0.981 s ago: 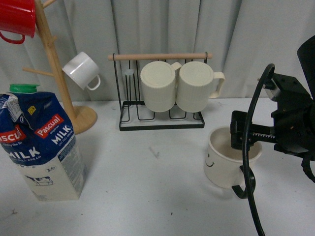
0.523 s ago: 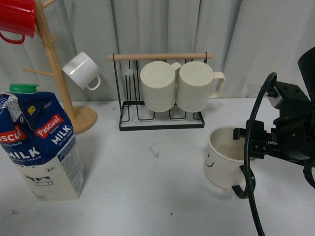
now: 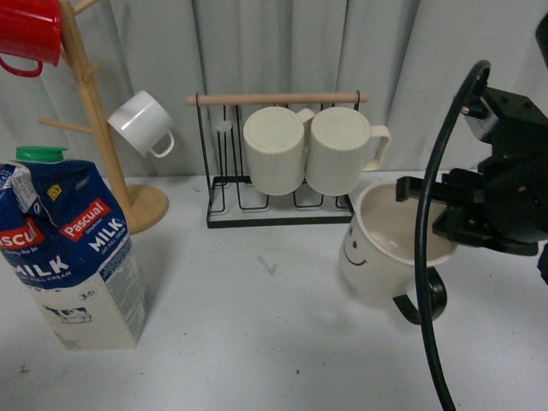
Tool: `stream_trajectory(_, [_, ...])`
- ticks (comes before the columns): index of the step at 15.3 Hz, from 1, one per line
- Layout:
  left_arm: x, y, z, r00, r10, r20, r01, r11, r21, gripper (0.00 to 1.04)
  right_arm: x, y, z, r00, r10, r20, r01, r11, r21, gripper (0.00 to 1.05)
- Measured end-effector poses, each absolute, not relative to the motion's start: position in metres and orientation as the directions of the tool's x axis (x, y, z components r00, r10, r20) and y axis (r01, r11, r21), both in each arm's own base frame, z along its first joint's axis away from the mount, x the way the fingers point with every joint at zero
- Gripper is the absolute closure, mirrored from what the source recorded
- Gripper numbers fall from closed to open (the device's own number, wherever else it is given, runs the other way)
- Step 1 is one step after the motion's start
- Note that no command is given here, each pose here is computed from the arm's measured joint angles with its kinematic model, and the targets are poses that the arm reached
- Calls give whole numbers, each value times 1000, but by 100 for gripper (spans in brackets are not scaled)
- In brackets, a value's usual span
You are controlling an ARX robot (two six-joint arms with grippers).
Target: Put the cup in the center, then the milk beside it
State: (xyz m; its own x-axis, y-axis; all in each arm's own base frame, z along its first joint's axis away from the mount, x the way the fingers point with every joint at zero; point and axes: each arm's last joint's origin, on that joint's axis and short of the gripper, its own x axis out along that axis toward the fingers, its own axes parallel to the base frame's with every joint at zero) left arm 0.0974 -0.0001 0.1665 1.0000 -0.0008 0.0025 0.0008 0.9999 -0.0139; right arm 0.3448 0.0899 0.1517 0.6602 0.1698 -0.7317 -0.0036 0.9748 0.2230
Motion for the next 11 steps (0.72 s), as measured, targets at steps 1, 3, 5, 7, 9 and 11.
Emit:
stream_trajectory(1, [97, 0, 167, 1000, -1, 2, 1, 1000, -14, 7, 346, 99, 154, 653, 156, -741, 4, 978, 210, 102])
stream_trajectory(3, [97, 0, 167, 1000, -1, 2, 1, 1000, -14, 7, 350, 114, 147, 618, 140, -774, 17, 981, 192, 102])
stream_trajectory(5, [97, 0, 166, 1000, -1, 2, 1, 1000, -14, 7, 353, 129, 137, 585, 130, -800, 26, 984, 179, 102])
stream_trajectory(7, [97, 0, 167, 1000, -1, 2, 1, 1000, -14, 7, 357, 147, 138, 574, 128, -809, 18, 986, 168, 102])
stream_trajectory(9, [97, 0, 166, 1000, -1, 2, 1, 1000, -14, 7, 362, 157, 142, 573, 105, -812, 29, 988, 149, 102])
stream_trajectory(11, [97, 0, 166, 1000, -1, 2, 1, 1000, -14, 7, 358, 158, 140, 539, 75, -839, 62, 990, 128, 102])
